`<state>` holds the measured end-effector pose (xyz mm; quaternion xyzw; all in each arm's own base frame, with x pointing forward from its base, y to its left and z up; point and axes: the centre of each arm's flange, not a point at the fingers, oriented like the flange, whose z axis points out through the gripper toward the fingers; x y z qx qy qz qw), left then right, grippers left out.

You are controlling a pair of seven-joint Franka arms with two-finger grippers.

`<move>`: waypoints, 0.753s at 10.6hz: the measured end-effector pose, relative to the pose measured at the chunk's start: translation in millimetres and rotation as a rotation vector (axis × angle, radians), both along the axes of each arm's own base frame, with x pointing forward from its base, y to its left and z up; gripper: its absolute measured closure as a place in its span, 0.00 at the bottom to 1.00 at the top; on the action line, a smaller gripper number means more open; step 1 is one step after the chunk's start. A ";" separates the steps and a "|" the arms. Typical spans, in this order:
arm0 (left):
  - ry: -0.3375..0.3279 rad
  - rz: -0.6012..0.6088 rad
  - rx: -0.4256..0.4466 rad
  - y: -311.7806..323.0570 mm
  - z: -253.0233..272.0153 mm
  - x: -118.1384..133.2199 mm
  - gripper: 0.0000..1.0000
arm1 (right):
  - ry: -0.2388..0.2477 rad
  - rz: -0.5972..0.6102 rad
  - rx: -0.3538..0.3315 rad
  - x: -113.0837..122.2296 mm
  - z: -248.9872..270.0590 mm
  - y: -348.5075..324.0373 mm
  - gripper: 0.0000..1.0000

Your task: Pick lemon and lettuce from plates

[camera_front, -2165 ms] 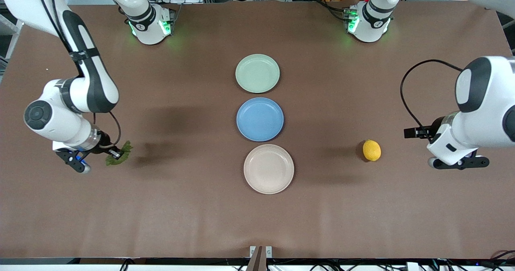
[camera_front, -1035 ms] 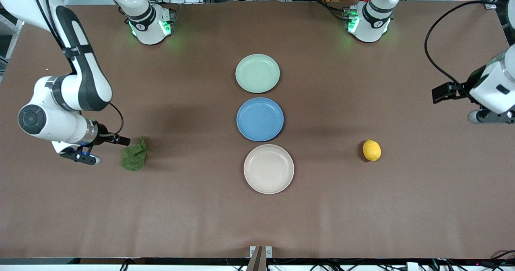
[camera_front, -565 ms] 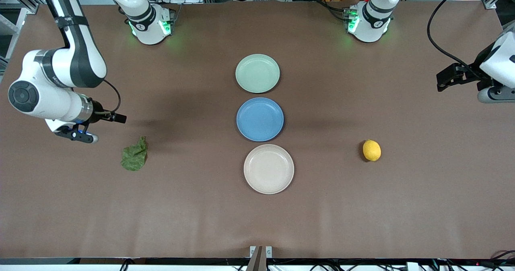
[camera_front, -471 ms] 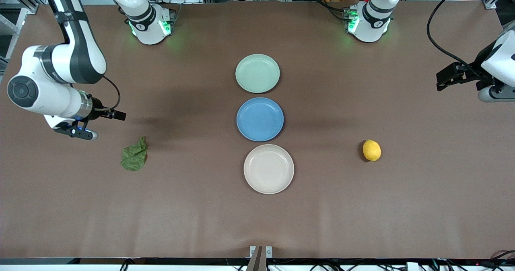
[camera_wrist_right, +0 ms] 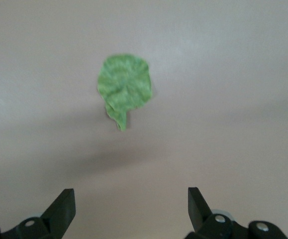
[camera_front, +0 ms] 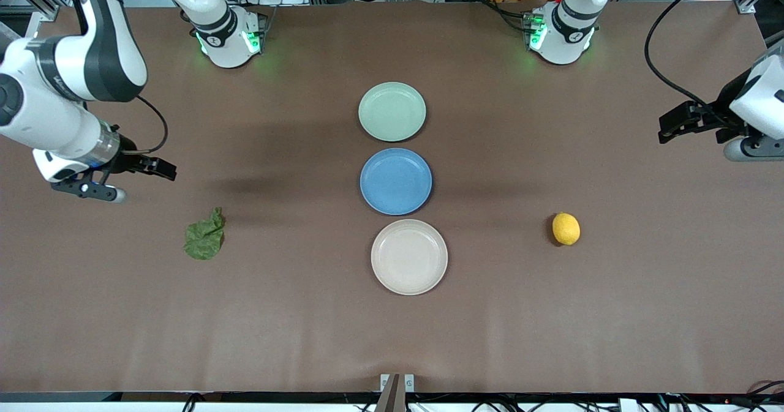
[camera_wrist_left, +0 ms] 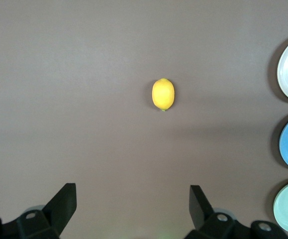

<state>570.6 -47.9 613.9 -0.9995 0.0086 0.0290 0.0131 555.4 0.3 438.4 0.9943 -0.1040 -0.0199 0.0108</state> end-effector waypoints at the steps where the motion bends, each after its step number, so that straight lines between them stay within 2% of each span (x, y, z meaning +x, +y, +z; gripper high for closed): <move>1: 0.002 0.004 -0.001 2.3 -2.9 0.5 0.00 | -0.044 0.002 0.000 8.0 21.3 0.1 0.00; 2: 0.002 0.007 -0.002 4.1 -3.3 0.7 0.00 | -0.081 0.007 0.000 14.8 42.5 1.3 0.00; 4: 0.001 0.010 -0.002 5.7 -3.5 1.0 0.00 | -0.109 0.015 0.000 21.5 79.9 4.8 0.00; 8: 0.001 0.011 -0.003 6.3 -6.9 2.7 0.00 | -0.099 0.072 -0.001 19.8 143.1 8.4 0.00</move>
